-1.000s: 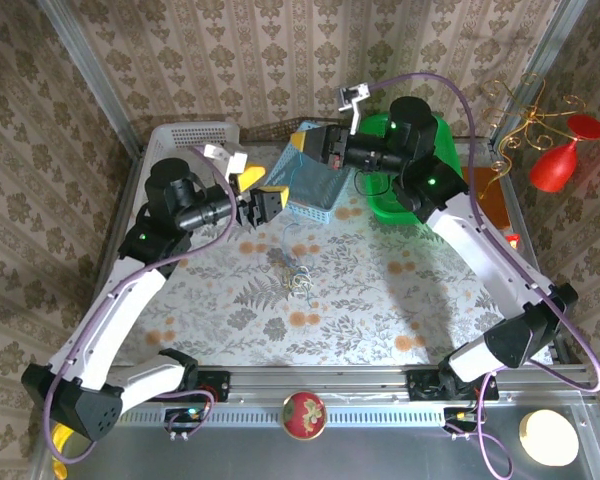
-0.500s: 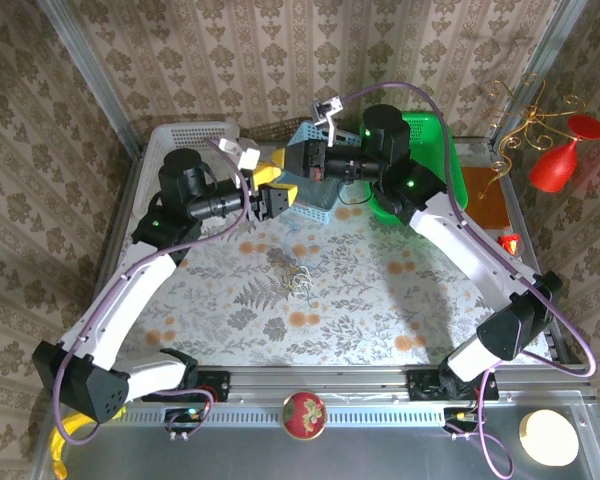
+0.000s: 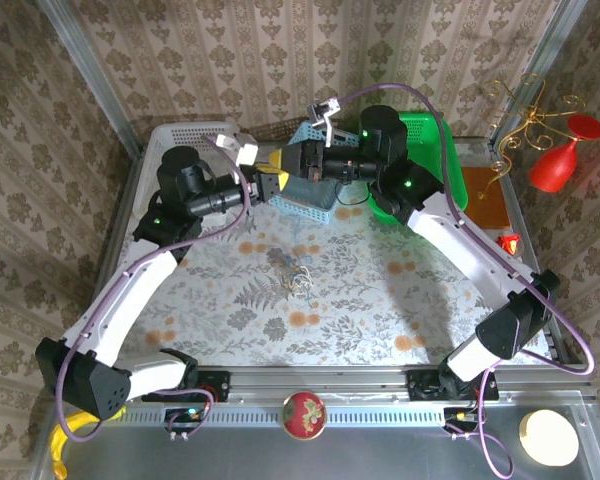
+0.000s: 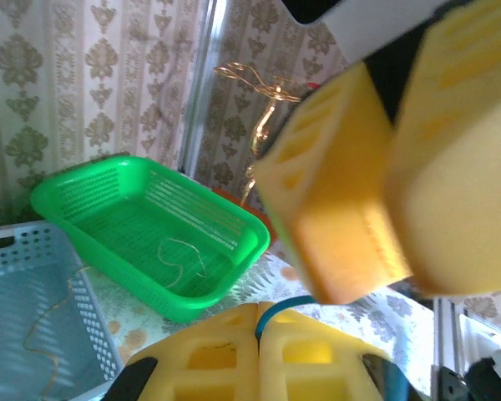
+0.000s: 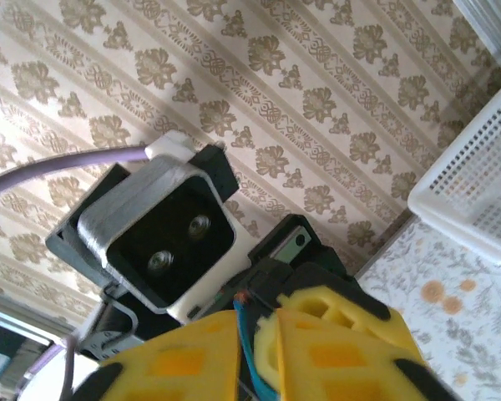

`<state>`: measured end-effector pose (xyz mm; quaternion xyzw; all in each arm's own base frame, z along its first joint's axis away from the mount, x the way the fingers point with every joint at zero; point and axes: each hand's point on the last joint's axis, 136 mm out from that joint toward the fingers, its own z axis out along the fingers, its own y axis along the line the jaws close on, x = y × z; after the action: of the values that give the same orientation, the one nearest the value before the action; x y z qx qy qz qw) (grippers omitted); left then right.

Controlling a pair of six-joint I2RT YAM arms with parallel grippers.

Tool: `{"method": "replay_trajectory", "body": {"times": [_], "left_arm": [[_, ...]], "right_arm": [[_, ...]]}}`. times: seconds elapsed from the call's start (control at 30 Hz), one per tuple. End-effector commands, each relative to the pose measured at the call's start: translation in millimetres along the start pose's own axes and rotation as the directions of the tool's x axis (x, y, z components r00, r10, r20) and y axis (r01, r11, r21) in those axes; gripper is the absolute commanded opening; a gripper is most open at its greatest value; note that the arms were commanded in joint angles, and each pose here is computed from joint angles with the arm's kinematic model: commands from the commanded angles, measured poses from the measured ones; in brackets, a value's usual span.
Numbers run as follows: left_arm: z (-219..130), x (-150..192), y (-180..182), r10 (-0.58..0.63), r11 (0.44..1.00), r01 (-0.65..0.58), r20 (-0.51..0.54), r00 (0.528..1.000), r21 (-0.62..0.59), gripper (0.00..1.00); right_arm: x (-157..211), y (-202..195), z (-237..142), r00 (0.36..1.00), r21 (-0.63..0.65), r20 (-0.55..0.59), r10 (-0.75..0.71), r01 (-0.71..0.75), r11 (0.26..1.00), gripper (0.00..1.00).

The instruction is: Untangle the cables

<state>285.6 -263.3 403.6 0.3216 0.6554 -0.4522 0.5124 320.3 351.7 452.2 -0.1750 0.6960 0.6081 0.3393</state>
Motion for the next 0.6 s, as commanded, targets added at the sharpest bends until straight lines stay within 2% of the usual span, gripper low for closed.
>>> {"method": "replay_trajectory", "body": {"times": [0.0, 0.1, 0.23, 0.43, 0.57], "left_arm": [[-15, -24, 17, 0.007, 0.997, 0.0, 0.092, 0.996, -0.075, 0.0], [-31, -47, 35, 0.001, 0.991, 0.021, 0.158, 0.987, -0.133, 0.0], [-55, -85, 62, 0.02, 0.975, 0.031, 0.226, 0.974, -0.219, 0.0], [-89, -131, 113, 0.066, 0.937, 0.04, 0.287, 0.956, -0.347, 0.0], [-110, -146, 156, 0.079, 0.904, 0.059, 0.3, 0.951, -0.424, 0.0]], "right_arm": [[-22, 25, -16, 0.996, -0.037, 0.07, -0.053, 0.056, 0.998, 0.41], [-27, 21, -30, 0.993, -0.008, 0.105, -0.057, 0.058, 0.998, 0.54], [-30, 9, -53, 0.987, 0.043, 0.153, -0.051, 0.045, 0.998, 0.61], [-8, -20, -73, 0.986, 0.143, 0.159, -0.041, 0.018, 0.989, 0.62], [14, -42, -82, 0.99, 0.222, 0.136, -0.034, 0.003, 0.975, 0.62]]}}
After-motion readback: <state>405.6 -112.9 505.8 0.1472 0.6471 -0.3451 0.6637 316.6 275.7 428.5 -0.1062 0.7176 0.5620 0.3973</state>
